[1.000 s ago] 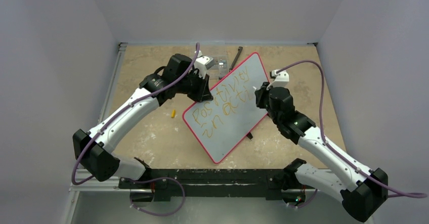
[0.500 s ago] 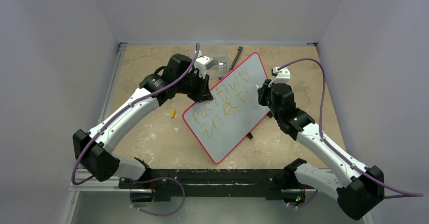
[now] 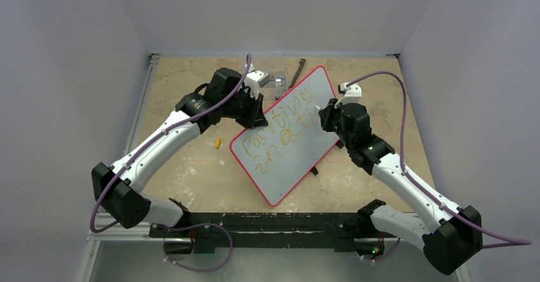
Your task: Write a sentence on the whiteboard
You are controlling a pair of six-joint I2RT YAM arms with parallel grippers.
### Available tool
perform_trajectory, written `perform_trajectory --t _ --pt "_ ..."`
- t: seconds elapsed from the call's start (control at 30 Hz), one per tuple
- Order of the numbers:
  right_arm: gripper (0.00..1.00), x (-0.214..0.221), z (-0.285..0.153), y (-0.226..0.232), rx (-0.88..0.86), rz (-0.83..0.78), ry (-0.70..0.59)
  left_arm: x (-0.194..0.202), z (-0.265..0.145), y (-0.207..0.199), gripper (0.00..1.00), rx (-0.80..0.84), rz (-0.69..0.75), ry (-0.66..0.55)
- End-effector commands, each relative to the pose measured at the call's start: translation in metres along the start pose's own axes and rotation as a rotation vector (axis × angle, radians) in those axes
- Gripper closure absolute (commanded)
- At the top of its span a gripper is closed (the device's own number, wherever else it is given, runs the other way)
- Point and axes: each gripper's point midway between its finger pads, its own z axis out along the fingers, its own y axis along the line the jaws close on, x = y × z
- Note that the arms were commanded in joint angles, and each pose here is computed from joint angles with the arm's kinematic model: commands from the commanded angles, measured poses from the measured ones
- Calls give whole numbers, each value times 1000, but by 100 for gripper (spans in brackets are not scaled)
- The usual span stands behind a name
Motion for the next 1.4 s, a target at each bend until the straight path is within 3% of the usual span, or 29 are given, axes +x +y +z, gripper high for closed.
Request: perform_trajectory --t 0.0,0.9,1.37 --pt "100 -24 -3 17 -83 6 -61 27 0 28 100 -121 98 96" --pt "100 47 -12 -2 -61 37 86 26 -1 27 100 -119 98 91" --pt "100 36 -2 -19 64 2 85 25 -2 26 100 -117 100 89"
